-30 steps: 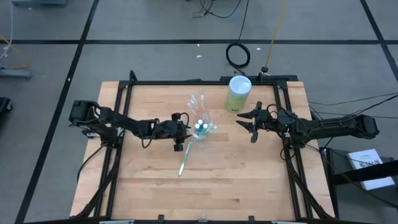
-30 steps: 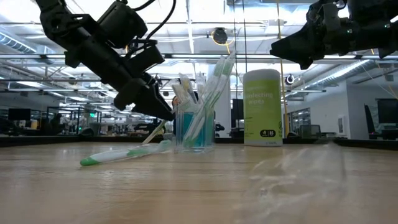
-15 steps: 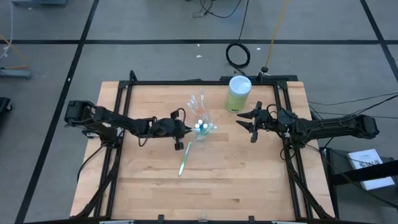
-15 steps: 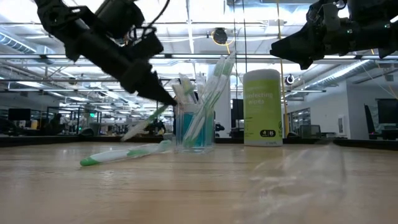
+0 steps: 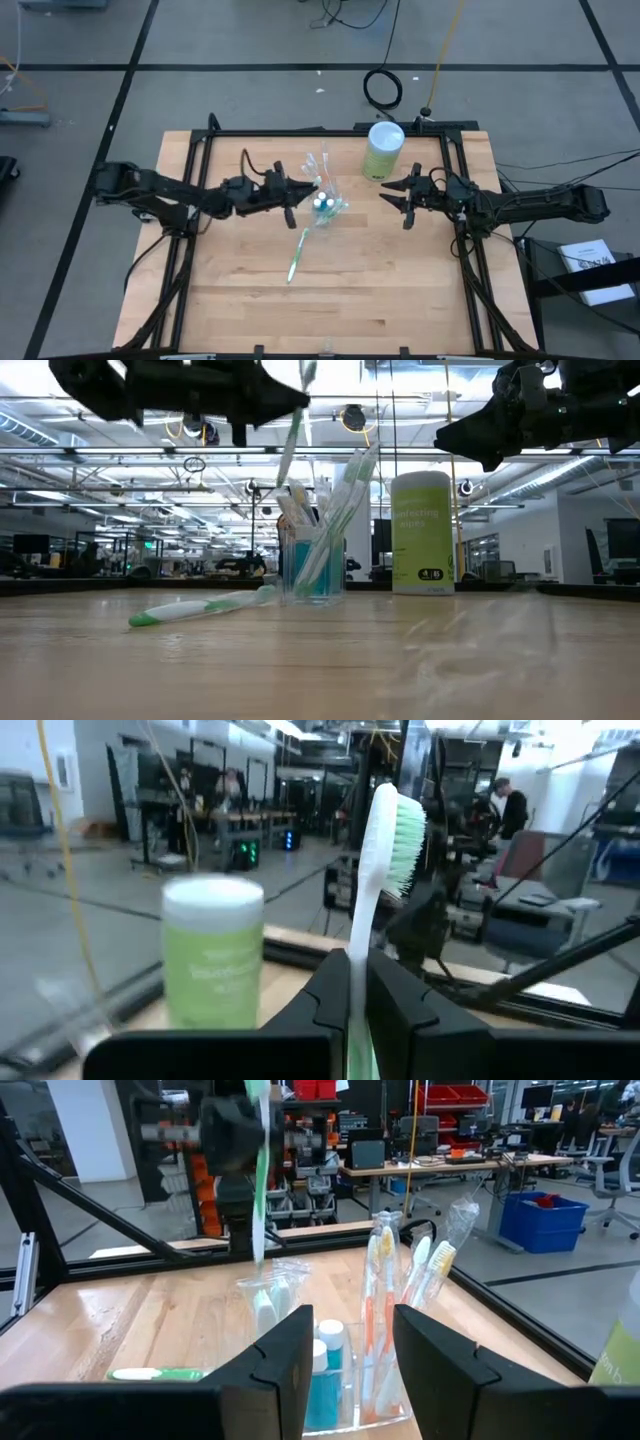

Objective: Pick & Place toothbrushing station
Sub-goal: Put the green toothbrush with the other green toothbrush in the transparent organizer

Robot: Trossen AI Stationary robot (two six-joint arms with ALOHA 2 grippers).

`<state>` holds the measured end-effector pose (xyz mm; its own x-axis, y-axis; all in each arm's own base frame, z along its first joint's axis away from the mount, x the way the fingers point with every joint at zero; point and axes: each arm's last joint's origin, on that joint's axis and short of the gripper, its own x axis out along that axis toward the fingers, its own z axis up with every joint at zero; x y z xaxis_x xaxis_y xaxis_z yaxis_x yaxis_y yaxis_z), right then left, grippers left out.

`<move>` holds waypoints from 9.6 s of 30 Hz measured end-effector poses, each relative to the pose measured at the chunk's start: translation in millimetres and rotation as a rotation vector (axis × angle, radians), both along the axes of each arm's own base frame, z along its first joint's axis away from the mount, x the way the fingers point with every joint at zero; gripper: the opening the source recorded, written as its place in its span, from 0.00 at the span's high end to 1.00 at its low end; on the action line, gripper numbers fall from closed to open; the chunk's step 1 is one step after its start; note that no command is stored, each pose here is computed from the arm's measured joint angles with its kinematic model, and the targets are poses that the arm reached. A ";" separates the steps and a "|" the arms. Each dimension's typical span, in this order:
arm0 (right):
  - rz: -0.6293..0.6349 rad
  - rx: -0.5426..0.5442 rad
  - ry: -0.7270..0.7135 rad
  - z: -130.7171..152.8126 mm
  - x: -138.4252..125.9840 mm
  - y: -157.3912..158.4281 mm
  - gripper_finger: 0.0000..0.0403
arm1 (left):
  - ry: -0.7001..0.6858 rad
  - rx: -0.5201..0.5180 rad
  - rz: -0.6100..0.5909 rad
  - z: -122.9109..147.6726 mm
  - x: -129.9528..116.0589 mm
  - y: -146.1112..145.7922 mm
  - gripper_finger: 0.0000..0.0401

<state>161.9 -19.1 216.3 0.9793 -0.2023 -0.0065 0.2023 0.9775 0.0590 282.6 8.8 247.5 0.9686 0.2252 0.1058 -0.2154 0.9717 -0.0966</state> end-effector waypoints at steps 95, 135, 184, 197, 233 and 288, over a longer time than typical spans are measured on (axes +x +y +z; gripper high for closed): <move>0.002 0.012 -0.032 2.8 0.0 0.1 0.68 | 1.354 -0.546 0.232 -126.0 43.0 -69.1 0.47; 0.002 0.022 -0.034 2.8 0.1 0.2 0.68 | 1.337 -0.769 0.408 -78.1 4.5 -81.2 0.47; -0.001 0.023 -0.027 2.1 0.0 0.1 0.68 | 0.776 -0.046 0.392 45.9 -34.9 -70.6 0.98; -0.004 0.023 -0.027 2.1 0.0 0.0 0.68 | 0.450 0.217 0.719 122.2 -96.0 -44.7 0.98; -0.004 0.005 -0.019 1.8 0.0 0.0 0.68 | -0.271 -0.104 -0.529 51.9 -109.3 12.2 0.98; -0.025 0.027 -0.029 2.2 -0.1 -0.6 0.68 | 0.267 -0.063 -0.185 -85.5 22.3 7.5 0.91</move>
